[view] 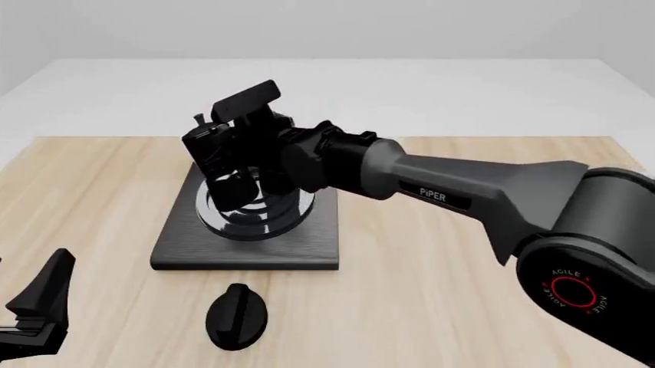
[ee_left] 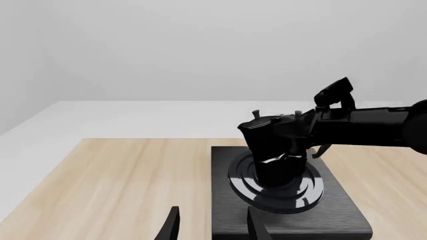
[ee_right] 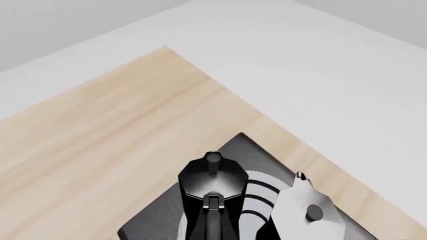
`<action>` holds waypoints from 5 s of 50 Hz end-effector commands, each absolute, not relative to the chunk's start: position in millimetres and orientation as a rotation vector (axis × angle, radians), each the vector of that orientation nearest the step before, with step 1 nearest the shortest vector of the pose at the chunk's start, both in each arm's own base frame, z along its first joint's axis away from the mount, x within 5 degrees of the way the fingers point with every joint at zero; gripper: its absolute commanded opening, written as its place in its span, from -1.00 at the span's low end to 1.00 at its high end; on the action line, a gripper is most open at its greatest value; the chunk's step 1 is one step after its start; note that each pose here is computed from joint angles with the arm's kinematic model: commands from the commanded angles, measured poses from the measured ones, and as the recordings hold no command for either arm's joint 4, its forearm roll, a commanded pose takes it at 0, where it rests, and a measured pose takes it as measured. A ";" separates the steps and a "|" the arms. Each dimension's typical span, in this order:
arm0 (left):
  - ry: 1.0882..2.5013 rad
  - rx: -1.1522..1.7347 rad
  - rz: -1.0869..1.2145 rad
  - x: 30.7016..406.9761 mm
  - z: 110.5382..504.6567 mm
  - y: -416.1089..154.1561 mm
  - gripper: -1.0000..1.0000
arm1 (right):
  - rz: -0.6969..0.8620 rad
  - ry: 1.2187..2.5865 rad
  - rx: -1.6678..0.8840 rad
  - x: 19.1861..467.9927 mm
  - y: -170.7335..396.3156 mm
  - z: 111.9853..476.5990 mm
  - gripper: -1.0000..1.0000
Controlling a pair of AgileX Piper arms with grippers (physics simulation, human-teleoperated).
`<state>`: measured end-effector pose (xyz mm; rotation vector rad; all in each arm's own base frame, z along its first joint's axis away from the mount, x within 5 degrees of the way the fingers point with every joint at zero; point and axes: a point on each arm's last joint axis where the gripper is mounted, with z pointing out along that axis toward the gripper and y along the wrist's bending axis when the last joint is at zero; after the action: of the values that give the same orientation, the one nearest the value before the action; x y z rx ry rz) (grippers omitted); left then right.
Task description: Put both moka pots on the stove.
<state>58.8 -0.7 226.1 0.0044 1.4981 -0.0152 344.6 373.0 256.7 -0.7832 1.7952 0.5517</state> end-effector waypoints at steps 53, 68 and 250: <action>1.498 0.004 -0.015 58.8 226.1 -0.7 1.00 | 0.570 1.800 -0.745 346.5 369.4 254.3 -1.00; 1.498 0.004 -0.015 58.8 226.1 -0.7 1.00 | 0.573 1.813 -0.751 343.6 370.0 249.6 -1.00; 1.498 0.004 -0.015 58.8 226.1 -0.7 1.00 | 0.429 1.740 -0.352 116.3 62.8 273.0 1.00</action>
<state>58.8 -0.7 226.1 0.0043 1.4981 -0.0153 159.5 114.2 255.7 -0.4698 1.8282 0.5106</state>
